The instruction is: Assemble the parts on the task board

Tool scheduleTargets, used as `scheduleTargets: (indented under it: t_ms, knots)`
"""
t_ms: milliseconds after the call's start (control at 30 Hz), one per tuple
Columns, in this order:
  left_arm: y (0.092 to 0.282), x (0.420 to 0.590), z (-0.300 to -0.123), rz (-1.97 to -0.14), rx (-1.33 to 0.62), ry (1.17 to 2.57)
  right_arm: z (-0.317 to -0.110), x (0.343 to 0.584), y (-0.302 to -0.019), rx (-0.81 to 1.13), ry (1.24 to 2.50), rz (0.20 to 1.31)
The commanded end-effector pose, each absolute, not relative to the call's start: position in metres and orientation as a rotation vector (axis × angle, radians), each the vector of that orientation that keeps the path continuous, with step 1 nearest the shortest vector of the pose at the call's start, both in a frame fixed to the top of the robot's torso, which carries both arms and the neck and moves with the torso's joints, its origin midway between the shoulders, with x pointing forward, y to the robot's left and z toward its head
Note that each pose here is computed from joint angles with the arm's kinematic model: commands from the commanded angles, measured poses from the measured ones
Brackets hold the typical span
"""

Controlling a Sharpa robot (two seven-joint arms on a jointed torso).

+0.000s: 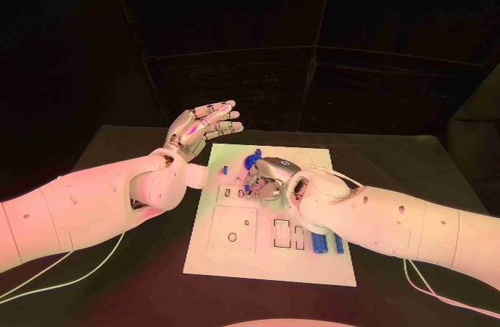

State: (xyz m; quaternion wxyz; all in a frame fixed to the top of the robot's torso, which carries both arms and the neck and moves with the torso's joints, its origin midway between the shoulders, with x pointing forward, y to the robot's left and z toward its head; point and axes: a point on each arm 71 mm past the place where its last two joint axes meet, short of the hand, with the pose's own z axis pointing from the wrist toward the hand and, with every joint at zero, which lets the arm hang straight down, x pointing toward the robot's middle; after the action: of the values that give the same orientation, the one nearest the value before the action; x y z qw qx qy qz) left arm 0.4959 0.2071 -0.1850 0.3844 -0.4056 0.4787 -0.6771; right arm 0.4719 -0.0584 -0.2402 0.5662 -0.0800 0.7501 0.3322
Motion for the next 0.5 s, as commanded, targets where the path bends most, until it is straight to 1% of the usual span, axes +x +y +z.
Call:
scheduleTargets:
  t_ms: [33,300,500]
  knots:
    - [0.2063,0.4959,-0.1833,-1.739,-1.026,1.211,-0.2412,0.4724,-0.0589,-0.209,1.771,0.768]
    - [0.2056,0.4961,-0.1835,-1.74,-1.026,1.212,-0.2438,0.4712,-0.0573,-0.215,1.782,0.768]
    - [0.2059,0.4962,-0.1835,-1.74,-1.026,1.212,-0.246,0.472,-0.0604,-0.214,1.796,0.739]
